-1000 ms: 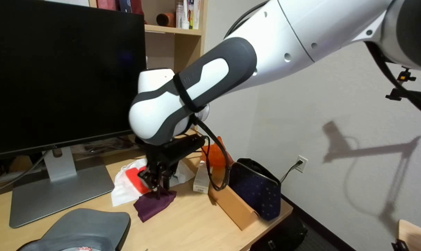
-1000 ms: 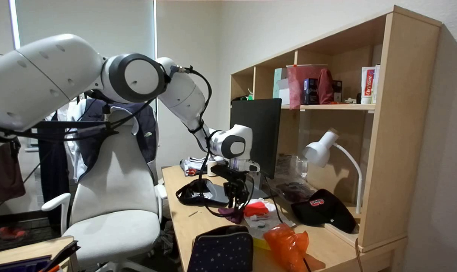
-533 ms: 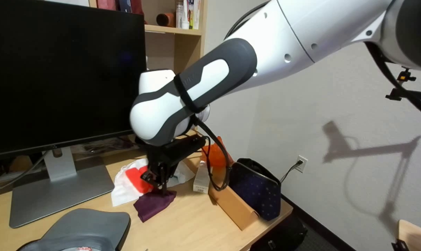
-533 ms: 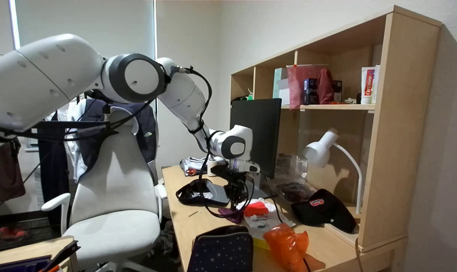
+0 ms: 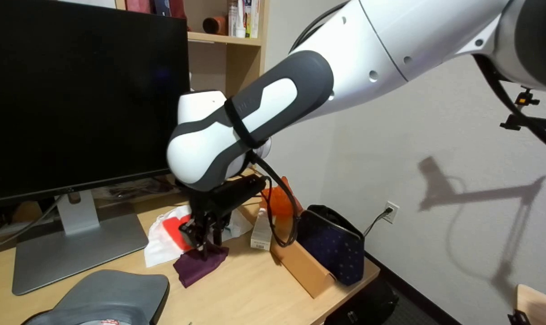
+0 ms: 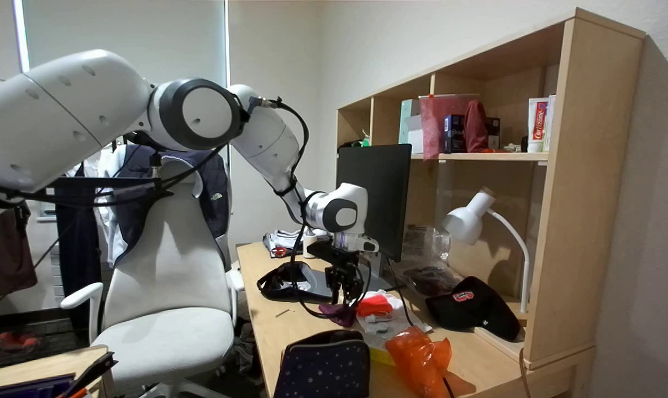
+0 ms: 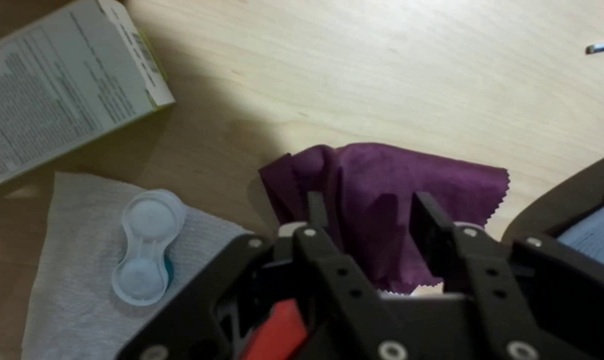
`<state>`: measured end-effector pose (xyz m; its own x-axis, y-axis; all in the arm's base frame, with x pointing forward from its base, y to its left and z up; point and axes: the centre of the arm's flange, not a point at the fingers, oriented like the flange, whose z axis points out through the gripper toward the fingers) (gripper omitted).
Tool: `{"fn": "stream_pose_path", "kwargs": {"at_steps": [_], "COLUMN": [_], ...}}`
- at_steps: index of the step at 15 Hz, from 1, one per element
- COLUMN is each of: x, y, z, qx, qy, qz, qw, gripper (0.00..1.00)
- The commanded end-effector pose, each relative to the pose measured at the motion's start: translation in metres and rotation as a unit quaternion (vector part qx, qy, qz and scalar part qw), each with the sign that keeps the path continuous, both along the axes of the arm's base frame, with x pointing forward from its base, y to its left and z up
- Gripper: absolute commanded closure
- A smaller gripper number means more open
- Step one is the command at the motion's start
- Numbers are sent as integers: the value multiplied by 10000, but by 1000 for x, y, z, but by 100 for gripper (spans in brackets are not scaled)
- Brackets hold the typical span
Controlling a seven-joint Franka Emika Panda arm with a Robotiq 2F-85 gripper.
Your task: Pick up the ribbon and the clothe put them in the parse
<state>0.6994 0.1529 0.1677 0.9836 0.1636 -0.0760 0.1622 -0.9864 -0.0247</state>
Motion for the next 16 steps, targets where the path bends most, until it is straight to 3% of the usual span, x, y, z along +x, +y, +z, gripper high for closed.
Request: {"fn": "stream_pose_path", "kwargs": {"at_steps": [1, 5, 10, 11, 13, 16], "x": [-5, 0, 1, 1, 0, 0], "y": [-2, -4, -7, -7, -7, -7], "z": [-1, -6, -12, -12, -13, -14], "qx": [-97, -151, -118, -114, -110, -107], "qy": [-70, 2, 24, 25, 30, 39], "qz": [168, 198, 215, 218, 225, 222], "qw": [9998, 9997, 9997, 9997, 9997, 9997], "gripper": [22, 0, 1, 26, 32, 54]}}
